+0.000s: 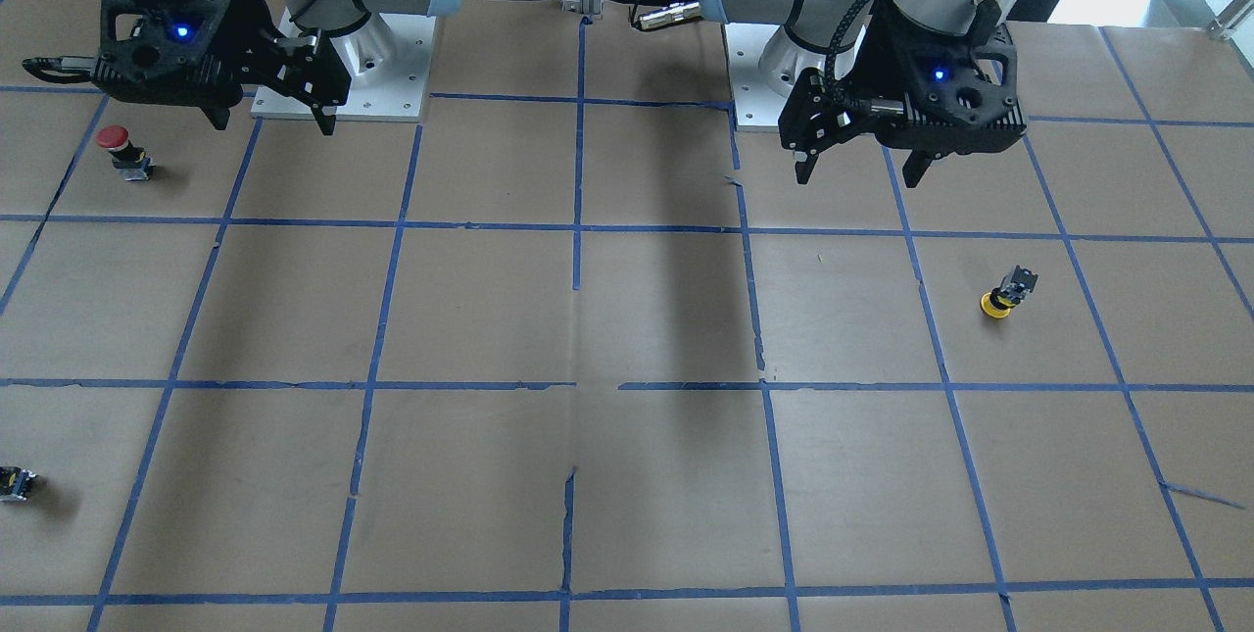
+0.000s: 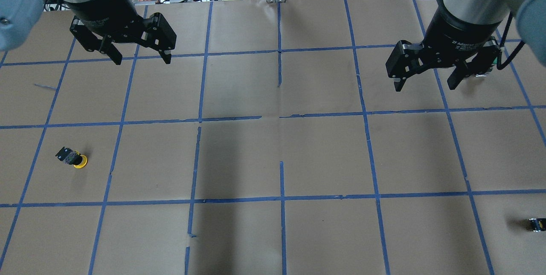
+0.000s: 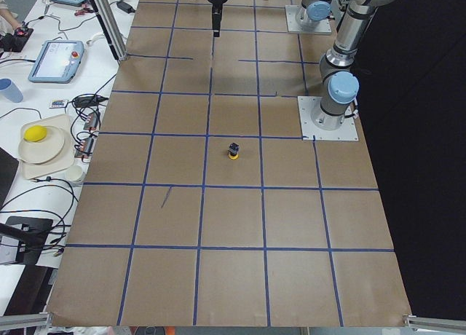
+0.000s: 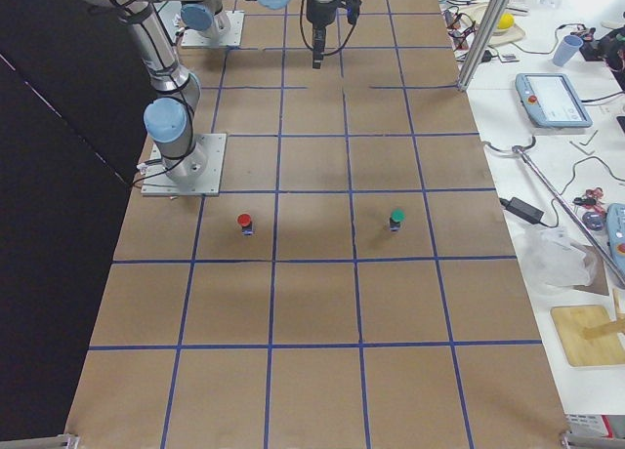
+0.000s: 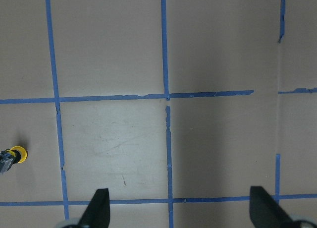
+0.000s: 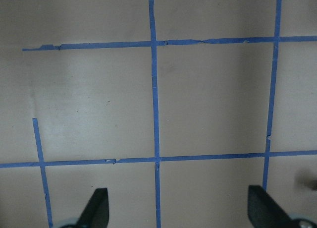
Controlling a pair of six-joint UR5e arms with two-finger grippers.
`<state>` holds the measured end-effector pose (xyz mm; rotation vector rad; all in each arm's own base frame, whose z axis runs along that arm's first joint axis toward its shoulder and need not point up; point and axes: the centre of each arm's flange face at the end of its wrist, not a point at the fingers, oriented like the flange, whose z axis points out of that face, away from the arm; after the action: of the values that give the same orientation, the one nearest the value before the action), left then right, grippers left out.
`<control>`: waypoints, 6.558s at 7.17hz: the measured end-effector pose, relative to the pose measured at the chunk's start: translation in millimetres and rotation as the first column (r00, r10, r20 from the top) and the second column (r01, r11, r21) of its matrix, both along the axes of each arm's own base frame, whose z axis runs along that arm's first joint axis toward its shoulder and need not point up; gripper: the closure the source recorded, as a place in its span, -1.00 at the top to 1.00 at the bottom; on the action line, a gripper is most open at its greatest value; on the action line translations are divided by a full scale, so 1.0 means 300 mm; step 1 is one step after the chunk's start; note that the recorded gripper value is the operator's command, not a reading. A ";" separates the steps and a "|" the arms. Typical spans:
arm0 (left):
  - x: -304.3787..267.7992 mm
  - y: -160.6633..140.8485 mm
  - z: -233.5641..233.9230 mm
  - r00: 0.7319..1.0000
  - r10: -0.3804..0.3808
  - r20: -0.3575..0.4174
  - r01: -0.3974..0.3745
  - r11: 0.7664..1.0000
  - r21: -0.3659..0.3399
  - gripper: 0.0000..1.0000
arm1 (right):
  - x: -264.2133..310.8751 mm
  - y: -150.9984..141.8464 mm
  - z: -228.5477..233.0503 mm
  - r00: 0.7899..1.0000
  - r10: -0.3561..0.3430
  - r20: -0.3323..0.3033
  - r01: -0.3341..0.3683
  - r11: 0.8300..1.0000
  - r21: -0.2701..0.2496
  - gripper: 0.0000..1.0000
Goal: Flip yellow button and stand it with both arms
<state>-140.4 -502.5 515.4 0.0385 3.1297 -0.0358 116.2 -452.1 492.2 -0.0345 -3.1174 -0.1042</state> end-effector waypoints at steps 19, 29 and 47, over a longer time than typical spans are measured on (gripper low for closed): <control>1.151 0.088 -0.842 0.852 -0.518 -0.080 0.518 0.855 -0.022 0.99 | -0.039 0.001 -0.063 0.999 -0.007 -0.053 0.008 1.000 0.019 1.00; 1.152 0.187 -0.987 0.828 -0.559 -0.056 0.561 0.826 0.058 -0.49 | 0.024 0.017 0.116 0.999 0.009 0.047 -0.008 1.000 -0.006 1.00; -0.200 0.204 -0.184 0.272 0.030 -0.962 0.073 0.996 0.052 -0.64 | 0.070 -0.091 0.141 0.562 -0.735 0.379 0.682 0.671 0.291 1.00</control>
<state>-200.3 -441.4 460.1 0.0925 4.4238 0.1453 137.1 -479.6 534.5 -1.5079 -3.2874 -0.3456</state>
